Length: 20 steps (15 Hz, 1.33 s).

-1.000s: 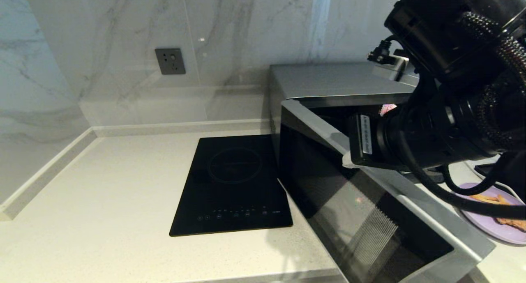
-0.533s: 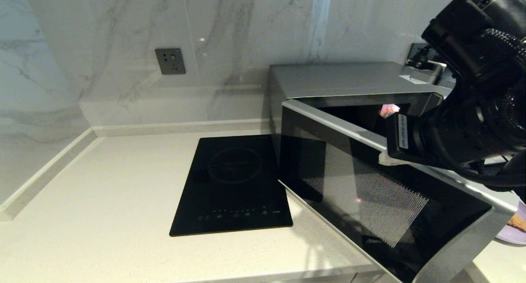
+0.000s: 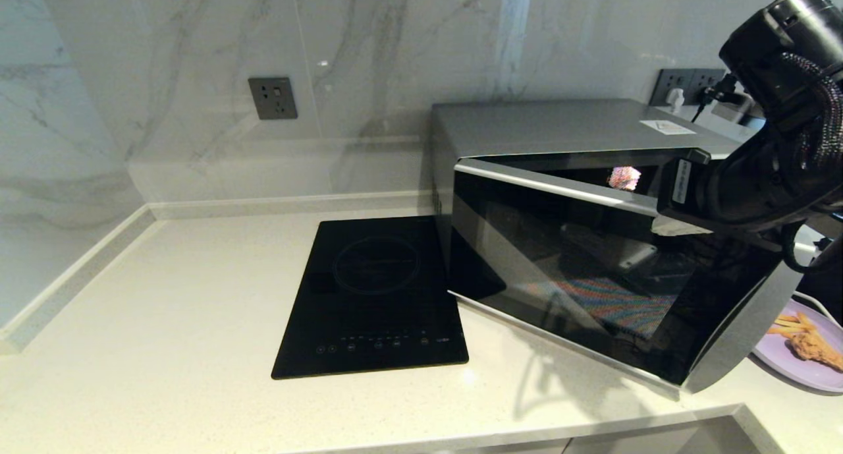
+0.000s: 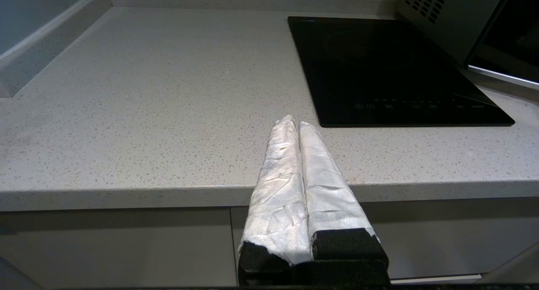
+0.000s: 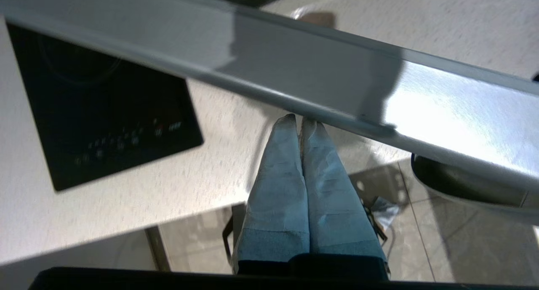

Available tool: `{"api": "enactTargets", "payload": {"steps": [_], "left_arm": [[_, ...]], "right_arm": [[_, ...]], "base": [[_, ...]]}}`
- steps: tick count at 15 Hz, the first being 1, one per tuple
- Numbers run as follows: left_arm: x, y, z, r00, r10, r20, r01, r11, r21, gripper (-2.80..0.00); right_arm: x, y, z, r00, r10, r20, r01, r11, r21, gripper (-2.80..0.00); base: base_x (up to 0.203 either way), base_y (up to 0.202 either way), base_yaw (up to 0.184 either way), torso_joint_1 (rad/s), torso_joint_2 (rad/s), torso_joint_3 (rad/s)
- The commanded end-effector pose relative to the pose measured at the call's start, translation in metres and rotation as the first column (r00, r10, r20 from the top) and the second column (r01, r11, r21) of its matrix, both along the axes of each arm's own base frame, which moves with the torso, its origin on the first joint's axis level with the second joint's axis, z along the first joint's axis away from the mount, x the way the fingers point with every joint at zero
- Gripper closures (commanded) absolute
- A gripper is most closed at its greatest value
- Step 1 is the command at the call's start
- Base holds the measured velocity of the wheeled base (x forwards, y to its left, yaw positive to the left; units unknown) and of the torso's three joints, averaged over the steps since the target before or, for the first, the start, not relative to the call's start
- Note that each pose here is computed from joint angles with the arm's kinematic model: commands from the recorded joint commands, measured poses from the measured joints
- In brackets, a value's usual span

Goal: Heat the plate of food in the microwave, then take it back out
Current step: Close the microwave oven

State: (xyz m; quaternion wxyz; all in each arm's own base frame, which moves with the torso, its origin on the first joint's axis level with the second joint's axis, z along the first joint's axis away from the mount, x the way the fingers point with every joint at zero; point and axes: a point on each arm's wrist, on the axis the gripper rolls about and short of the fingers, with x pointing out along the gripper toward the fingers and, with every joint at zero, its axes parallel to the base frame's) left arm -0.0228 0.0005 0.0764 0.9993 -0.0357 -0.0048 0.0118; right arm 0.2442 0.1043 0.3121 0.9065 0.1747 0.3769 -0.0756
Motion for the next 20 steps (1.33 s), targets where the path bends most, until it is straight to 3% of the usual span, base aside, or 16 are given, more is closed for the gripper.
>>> {"api": "enactTargets", "payload": {"steps": [1,11,20], "left_arm": [[0.000,0.000,0.000,1.000,0.001,-0.001,-0.001,1.000,-0.001,0.00],[0.000,0.000,0.000,1.000,0.001,-0.001,-0.001,1.000,-0.001,0.00],[0.000,0.000,0.000,1.000,0.001,-0.001,-0.001,1.000,-0.001,0.00]], "right_arm": [[0.014,-0.013,-0.008,0.998,-0.060,-0.003,0.060,0.998,-0.007,0.00],[0.100,-0.051,-0.039,0.977,-0.195,0.082,0.193,0.981,0.026,0.00],[0.127,-0.067,-0.036,0.971,-0.193,0.145,0.178,0.978,0.107,0.00]], "base": [[0.000,0.000,0.000,0.000,0.00,0.000],[0.000,0.000,0.000,0.000,0.00,0.000],[0.000,0.000,0.000,0.000,0.00,0.000]]}}
